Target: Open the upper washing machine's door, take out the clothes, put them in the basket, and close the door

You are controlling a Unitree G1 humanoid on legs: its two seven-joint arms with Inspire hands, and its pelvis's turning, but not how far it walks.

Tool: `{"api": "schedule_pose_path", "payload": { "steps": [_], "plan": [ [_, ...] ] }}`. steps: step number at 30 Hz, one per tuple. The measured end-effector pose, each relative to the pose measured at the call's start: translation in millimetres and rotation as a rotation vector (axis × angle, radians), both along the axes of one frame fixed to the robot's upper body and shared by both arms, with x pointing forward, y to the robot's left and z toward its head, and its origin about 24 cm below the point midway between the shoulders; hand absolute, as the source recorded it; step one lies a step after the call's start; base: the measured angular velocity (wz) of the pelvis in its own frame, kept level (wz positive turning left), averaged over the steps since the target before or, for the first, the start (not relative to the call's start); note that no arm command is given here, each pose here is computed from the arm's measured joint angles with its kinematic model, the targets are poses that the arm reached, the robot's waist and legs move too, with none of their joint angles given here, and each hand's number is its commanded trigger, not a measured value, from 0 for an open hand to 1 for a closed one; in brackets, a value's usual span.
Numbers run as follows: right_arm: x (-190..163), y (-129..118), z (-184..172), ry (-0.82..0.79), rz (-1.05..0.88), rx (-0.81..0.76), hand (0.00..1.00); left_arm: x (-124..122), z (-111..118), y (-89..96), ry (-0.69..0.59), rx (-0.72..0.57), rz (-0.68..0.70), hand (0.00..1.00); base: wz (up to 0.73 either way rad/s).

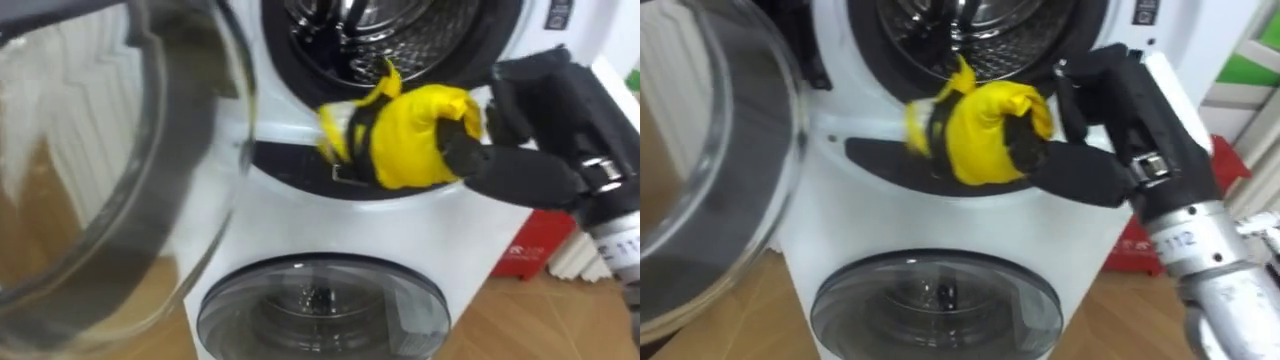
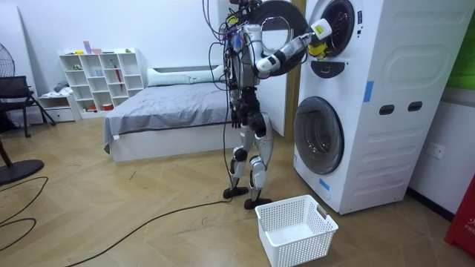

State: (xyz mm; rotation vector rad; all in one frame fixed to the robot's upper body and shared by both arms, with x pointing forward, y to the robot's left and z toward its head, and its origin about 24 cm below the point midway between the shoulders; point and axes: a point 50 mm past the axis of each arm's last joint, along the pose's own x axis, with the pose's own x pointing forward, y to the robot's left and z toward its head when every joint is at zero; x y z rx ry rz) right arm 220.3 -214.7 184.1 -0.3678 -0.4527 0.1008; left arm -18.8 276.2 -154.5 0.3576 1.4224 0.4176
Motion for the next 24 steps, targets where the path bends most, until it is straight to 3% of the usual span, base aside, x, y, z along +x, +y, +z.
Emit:
{"api": "schedule_pose_path", "payload": {
  "steps": [8,16,24],
  "plan": [
    [-4.8,-16.0,-19.3,0.096,-0.053,0.045,1.0,2.3,2.7,8.2,-0.004,0.015,-0.008,0.0,-0.18],
    [-11.0,-59.3,-46.8,0.219,-0.231,0.14,1.0,23.4,7.6,21.1,-0.056,0.05,-0.035,0.0,-0.36],
    [-13.5,-79.6,-83.6,0.37,-0.315,0.237,1.0,53.7,6.7,15.2,-0.111,0.043,-0.099,0.0,-0.37]
  ]
}}
